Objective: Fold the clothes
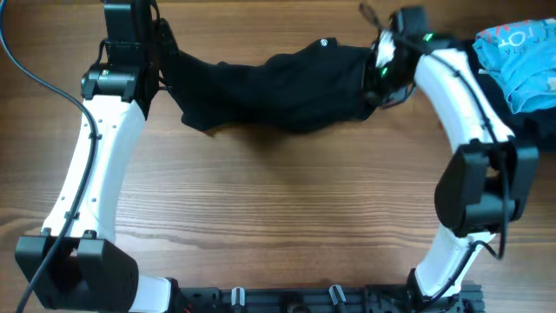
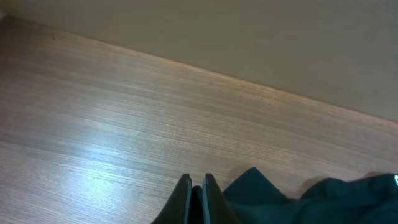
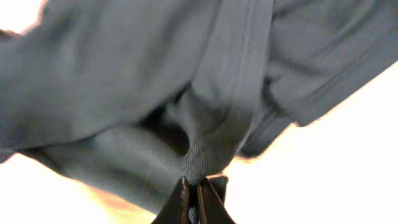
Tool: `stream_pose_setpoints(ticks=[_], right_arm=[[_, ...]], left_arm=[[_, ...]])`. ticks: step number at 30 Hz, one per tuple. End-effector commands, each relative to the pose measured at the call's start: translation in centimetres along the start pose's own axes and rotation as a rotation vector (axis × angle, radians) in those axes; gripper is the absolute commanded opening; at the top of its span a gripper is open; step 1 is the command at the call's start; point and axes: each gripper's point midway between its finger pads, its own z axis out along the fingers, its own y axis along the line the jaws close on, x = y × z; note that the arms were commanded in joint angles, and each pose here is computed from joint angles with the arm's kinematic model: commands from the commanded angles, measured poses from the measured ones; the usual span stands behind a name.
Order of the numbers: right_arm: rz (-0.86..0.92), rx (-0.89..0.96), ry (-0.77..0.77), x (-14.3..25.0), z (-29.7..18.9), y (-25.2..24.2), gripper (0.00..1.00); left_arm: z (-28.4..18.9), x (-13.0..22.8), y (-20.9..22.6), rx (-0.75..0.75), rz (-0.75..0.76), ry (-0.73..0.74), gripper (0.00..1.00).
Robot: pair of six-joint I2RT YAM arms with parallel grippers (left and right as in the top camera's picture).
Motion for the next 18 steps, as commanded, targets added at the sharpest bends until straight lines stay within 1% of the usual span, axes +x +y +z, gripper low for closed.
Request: stream_pose_setpoints(ticks=[1,3,5,9,15,16,18], right_arm=[[-0.084,-0.012,-0.095,-2.7,-5.6,1.6,0.04],[-0.107,-0.017,-0.133,-3.1,-8.8,2.6,0.04],[-0.115,-0.023,-0.166,-3.2,-10.9,3.1,0.04],[-0.141,-0.042,-0.273,-3.0,-15.8,4.4,0.04],[-0.154,-0.039,-0.463,-2.1,-23.7,3.5,0.04],[-0.166,-0.026,-0.507,-1.6,-25.7,2.8,0.04],[-0.171,-0.012,-0.554,-1.0,-27.7,2.3,0.04]], left_arm=[[-1.0,-1.5,0.7,-0.022,-0.028,-0.051,0.04],[-2.9,-3.0,0.8,-0.011,-0.040,-0.103,0.04],[-4.7,-4.3,0.9,-0.003,-0.052,-0.148,0.04],[-10.5,-7.8,1.9,0.002,-0.085,-0.287,0.04],[-20.8,-12.3,3.8,0.045,-0.156,-0.531,0.04],[-23.1,-13.0,4.1,0.059,-0.170,-0.581,0.04],[-25.9,-13.4,4.6,0.075,-0.184,-0.635,0.04]])
